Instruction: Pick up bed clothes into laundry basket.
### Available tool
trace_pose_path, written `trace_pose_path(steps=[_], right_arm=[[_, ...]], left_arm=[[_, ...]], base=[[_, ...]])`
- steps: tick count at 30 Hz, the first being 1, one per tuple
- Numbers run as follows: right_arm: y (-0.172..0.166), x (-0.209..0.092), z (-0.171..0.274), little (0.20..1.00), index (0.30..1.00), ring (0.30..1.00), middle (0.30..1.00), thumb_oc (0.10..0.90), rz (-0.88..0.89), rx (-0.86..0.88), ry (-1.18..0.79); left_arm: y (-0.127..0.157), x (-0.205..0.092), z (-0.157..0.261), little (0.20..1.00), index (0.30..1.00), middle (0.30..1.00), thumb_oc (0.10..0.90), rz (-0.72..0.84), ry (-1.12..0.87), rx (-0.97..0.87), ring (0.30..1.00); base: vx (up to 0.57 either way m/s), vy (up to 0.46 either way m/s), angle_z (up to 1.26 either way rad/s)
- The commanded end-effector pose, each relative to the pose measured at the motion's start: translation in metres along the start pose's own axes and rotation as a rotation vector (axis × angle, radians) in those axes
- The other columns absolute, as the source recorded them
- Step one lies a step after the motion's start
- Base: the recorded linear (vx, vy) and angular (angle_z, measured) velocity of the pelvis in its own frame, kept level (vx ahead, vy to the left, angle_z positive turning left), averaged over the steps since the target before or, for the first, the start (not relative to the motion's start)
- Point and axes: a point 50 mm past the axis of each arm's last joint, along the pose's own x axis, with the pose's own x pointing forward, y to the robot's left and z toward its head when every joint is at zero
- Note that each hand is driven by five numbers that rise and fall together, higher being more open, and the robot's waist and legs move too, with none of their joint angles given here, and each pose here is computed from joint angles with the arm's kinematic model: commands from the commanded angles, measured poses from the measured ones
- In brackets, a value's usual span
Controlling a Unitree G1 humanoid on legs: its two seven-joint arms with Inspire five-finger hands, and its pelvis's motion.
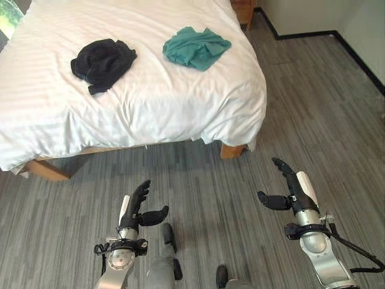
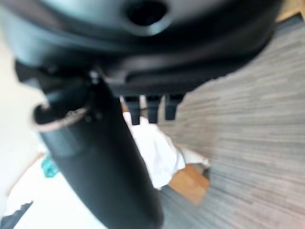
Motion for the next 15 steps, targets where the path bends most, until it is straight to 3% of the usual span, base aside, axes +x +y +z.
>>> trace_pose_path(steps=[1, 3, 6, 7, 8, 15], right_arm=[[-0.028, 0.016, 0.050, 0.900, 0.900, 0.900, 0.900, 0.800, -0.136, -0.013, -0.259], [-0.034, 0.012, 0.051, 0.900, 0.900, 0.900, 0.900, 0.800, -0.168, -0.092, -0.276], [-0.063, 0.015, 0.060, 0.900, 0.900, 0.900, 0.900, 0.800, -0.338, -0.228, -0.308], [-0.096, 0.028, 0.079, 0.900, 0.900, 0.900, 0.900, 0.800, -0.507, -0.273, -0.361], [-0.096, 0.028, 0.080, 0.900, 0.900, 0.900, 0.900, 0.800, -0.509, -0.273, -0.363], [-0.149, 0.051, 0.111, 0.900, 0.900, 0.900, 0.900, 0.800, -0.648, -0.493, -0.398]], left_arm=[[0.015, 0.007, 0.044, 0.900, 0.900, 0.900, 0.800, 0.041, -0.224, -0.004, 0.900], [0.016, 0.006, 0.042, 0.900, 0.900, 0.900, 0.800, 0.038, -0.212, 0.025, 0.900], [0.019, 0.006, 0.041, 0.900, 0.900, 0.900, 0.800, 0.031, -0.210, 0.088, 0.900], [0.029, 0.012, 0.045, 0.900, 0.900, 0.900, 0.800, 0.066, -0.224, 0.138, 0.900], [0.029, 0.013, 0.046, 0.900, 0.900, 0.900, 0.800, 0.068, -0.226, 0.137, 0.900], [0.048, 0.017, 0.039, 0.900, 0.900, 0.900, 0.800, 0.121, -0.190, 0.138, 0.900]], base=[[0.61, 0.230, -0.19], [0.68, 0.274, -0.28], [0.41, 0.267, -0.04], [0.30, 0.197, 0.19], [0.32, 0.123, 0.41], [0.28, -0.153, 0.64]])
